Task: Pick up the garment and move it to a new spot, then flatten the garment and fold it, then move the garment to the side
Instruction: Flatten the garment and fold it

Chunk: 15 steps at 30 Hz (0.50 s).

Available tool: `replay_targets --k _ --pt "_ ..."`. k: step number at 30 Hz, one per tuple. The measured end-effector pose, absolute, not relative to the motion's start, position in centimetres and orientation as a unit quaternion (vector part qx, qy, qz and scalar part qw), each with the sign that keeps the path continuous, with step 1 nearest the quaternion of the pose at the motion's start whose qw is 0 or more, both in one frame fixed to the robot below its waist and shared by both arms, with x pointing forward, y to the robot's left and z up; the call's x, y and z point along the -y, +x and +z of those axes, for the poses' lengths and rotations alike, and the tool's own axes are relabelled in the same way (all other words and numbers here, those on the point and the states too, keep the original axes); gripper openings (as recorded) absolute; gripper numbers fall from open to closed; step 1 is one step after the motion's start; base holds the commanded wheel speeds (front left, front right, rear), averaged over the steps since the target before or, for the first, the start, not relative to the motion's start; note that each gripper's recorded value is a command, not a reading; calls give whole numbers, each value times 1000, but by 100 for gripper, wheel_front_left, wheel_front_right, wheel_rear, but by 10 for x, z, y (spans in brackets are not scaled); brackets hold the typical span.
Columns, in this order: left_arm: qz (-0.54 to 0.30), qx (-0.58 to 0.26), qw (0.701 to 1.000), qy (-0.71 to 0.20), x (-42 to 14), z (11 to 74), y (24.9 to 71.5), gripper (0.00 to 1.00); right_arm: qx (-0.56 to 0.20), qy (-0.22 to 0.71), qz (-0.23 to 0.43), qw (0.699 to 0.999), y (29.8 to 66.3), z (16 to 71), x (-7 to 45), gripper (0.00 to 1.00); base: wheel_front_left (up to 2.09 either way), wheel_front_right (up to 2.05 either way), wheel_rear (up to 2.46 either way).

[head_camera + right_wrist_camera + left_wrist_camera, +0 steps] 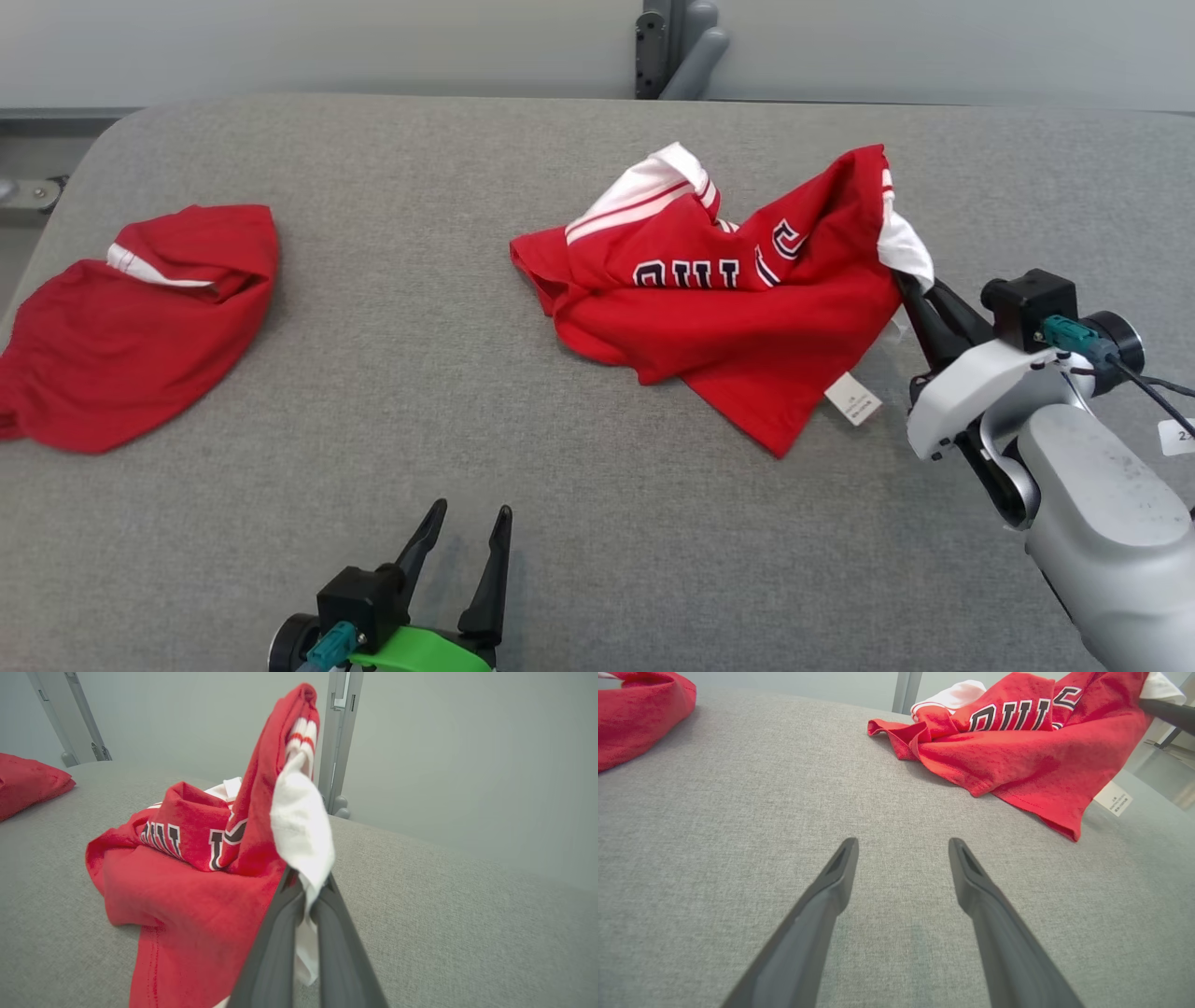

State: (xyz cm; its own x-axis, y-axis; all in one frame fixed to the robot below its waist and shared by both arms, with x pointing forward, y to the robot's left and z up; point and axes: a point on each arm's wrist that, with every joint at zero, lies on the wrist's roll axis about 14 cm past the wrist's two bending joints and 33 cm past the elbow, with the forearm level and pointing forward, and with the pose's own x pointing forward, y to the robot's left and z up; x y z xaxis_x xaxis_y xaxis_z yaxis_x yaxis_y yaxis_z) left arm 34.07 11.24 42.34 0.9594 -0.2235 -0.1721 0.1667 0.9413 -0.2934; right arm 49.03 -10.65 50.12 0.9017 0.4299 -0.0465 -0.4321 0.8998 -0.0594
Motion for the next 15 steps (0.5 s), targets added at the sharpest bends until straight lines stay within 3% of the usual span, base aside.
replay_targets --k 3,4,5,15 --pt "-118 -97 978 -140 -102 428 345 100 -29 -16 185 982 483 494 131 0 0 0 0" --pt "-123 -96 978 -140 -99 428 346 100 -44 -9 172 984 477 484 139 46 0 0 0" --pt "-129 -96 977 -140 -95 428 347 100 -60 -7 160 985 472 473 147 100 0 0 0" --pt "-170 -78 972 -141 -71 441 367 100 -13 64 95 993 454 488 166 100 0 0 0"
